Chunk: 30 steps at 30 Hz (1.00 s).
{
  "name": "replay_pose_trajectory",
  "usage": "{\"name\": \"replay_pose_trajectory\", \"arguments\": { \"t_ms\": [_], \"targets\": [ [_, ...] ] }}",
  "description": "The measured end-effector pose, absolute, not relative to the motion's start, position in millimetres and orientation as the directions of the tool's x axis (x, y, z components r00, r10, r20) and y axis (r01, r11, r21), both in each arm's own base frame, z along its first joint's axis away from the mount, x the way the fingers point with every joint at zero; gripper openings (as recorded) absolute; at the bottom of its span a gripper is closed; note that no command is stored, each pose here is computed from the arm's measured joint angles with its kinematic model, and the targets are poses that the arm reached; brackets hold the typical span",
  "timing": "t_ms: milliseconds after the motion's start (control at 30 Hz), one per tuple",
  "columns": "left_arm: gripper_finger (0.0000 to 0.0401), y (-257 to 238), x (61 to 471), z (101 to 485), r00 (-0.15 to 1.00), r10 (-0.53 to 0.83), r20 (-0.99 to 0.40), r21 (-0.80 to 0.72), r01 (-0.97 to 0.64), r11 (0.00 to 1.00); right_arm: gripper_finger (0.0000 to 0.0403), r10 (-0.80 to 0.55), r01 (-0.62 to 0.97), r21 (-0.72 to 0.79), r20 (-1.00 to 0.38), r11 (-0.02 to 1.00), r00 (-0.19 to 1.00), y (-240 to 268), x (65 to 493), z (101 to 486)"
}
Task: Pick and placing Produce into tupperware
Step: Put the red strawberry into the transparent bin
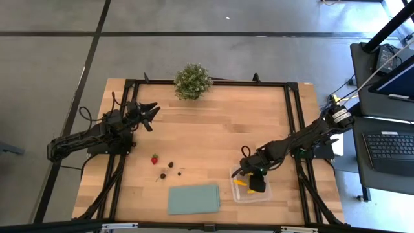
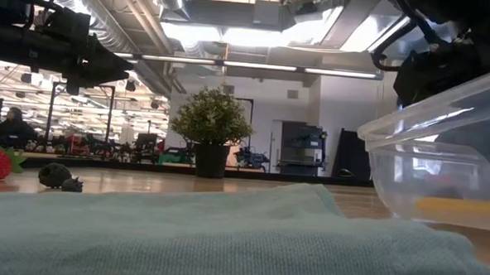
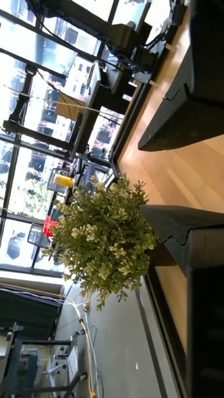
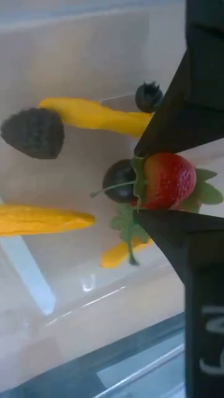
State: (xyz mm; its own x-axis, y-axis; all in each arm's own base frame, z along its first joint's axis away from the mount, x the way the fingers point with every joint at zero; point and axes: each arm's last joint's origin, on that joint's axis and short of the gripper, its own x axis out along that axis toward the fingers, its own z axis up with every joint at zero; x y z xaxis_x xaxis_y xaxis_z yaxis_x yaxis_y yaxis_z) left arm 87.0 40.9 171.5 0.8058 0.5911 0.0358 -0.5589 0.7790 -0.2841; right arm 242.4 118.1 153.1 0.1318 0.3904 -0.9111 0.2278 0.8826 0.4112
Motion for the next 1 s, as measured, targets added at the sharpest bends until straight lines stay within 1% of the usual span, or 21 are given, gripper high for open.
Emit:
{"name": "replay_pose_trajectory", "arguments": {
  "t_ms": [200,333,600,1000],
  "targets": [
    [0.0143,40.9,87.0,171.5,0.806,0.591,0.036,-0.284,-0.559,0.779,0.0137,0.393,0.230,0.416,-0.909,0.880,0.138,118.4,243.1,153.3],
    [0.0143,40.9,87.0,171.5,0.806,0.591,0.036,-0.285,-0.559,0.779,0.0137,0.409,0.241,0.438,-0.898,0.866,0.164,119.8,245.8,154.4],
    [0.0143,40.9,87.1,171.5,0.806,0.591,0.036,-0.291,-0.557,0.778,0.0140,0.570,0.165,0.600,-0.797,0.782,0.198,127.7,255.3,161.9],
    [0.0143,40.9,87.1,171.5,0.806,0.591,0.036,-0.291,-0.557,0.778,0.0141,0.580,0.149,0.612,-0.787,0.777,0.212,126.8,260.2,167.6]
  ]
}}
